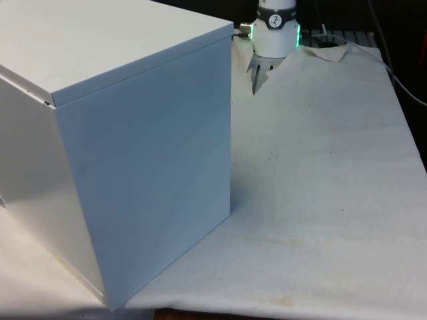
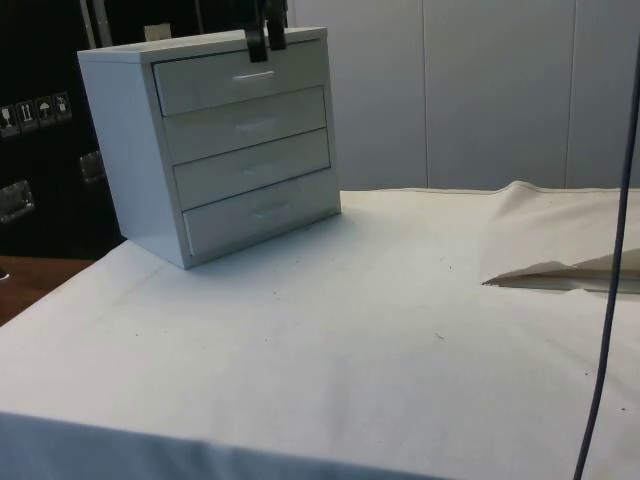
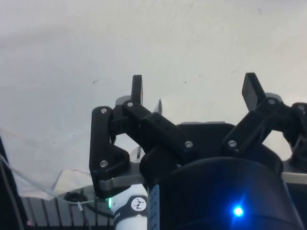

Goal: Open the drawer, then close it.

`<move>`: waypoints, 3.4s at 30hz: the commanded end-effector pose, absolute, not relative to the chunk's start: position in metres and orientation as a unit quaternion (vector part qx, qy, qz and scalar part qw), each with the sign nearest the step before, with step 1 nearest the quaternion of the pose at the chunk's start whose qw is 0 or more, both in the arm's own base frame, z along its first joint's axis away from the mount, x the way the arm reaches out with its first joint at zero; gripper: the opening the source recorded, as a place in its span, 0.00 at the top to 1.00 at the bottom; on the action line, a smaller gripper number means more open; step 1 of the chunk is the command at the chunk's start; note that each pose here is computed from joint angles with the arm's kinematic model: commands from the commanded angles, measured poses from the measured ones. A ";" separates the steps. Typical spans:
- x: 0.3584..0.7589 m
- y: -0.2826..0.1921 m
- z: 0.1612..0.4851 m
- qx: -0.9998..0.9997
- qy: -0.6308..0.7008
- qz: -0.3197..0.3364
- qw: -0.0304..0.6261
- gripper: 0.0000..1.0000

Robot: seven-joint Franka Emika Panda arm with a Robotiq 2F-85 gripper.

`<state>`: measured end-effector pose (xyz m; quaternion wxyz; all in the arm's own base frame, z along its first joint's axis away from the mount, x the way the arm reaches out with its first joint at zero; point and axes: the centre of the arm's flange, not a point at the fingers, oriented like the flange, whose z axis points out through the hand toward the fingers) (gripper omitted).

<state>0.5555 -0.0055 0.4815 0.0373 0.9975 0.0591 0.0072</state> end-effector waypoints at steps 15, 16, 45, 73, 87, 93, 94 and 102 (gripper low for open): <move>0.557 -0.020 0.480 0.994 0.071 0.037 0.073 0.00; 0.558 -0.025 0.481 0.993 0.073 0.046 0.081 0.00; 0.577 -0.057 0.471 0.982 0.116 0.087 0.121 0.00; 0.603 -0.082 0.445 0.967 0.170 0.083 0.173 0.00; 0.608 -0.087 0.430 0.961 0.187 0.076 0.190 0.00; 0.612 -0.085 0.420 0.961 0.191 0.071 0.189 0.00; 0.613 -0.086 0.416 0.959 0.195 0.074 0.192 0.00; 0.613 -0.087 0.412 0.959 0.196 0.070 0.192 0.00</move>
